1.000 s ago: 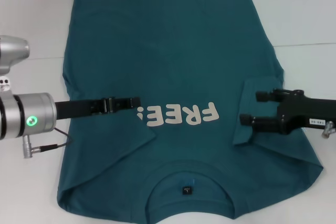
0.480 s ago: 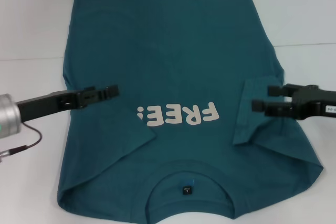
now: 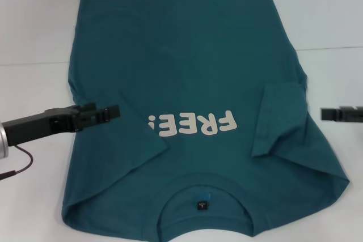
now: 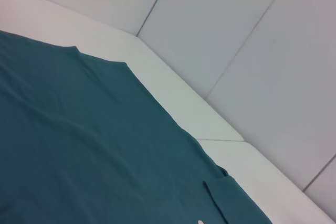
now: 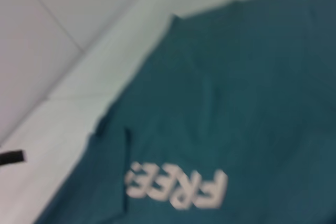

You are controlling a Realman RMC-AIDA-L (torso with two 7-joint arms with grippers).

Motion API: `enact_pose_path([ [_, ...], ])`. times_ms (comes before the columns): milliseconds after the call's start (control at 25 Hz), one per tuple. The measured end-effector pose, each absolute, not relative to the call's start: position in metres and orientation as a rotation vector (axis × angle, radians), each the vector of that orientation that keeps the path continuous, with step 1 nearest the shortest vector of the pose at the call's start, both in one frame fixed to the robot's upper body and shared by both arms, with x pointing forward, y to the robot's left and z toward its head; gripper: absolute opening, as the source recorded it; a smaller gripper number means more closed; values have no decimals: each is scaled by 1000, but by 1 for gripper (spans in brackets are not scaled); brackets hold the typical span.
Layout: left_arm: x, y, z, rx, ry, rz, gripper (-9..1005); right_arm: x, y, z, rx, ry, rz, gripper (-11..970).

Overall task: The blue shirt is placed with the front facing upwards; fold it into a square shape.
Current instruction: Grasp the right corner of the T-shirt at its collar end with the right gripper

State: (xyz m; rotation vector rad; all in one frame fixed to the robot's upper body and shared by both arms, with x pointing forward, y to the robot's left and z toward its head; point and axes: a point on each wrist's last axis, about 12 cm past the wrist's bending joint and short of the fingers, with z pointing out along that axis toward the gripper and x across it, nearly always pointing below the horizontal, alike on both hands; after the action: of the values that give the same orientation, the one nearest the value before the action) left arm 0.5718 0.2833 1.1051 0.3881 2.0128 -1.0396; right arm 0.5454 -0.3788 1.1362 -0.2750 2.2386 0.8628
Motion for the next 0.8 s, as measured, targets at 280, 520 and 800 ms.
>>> enact_pose_path([
  [280,571,284,1106,377,1997,-1046,918,536,-396,1138,-87,2434,906,920],
  [520,574,282,1108,387,1986,-1038,917,530,-407,1134,77,2561,890,920],
  [800,578,277,1111,391,1974,-1033,919,524,-410,1135,189,2646,935,920],
])
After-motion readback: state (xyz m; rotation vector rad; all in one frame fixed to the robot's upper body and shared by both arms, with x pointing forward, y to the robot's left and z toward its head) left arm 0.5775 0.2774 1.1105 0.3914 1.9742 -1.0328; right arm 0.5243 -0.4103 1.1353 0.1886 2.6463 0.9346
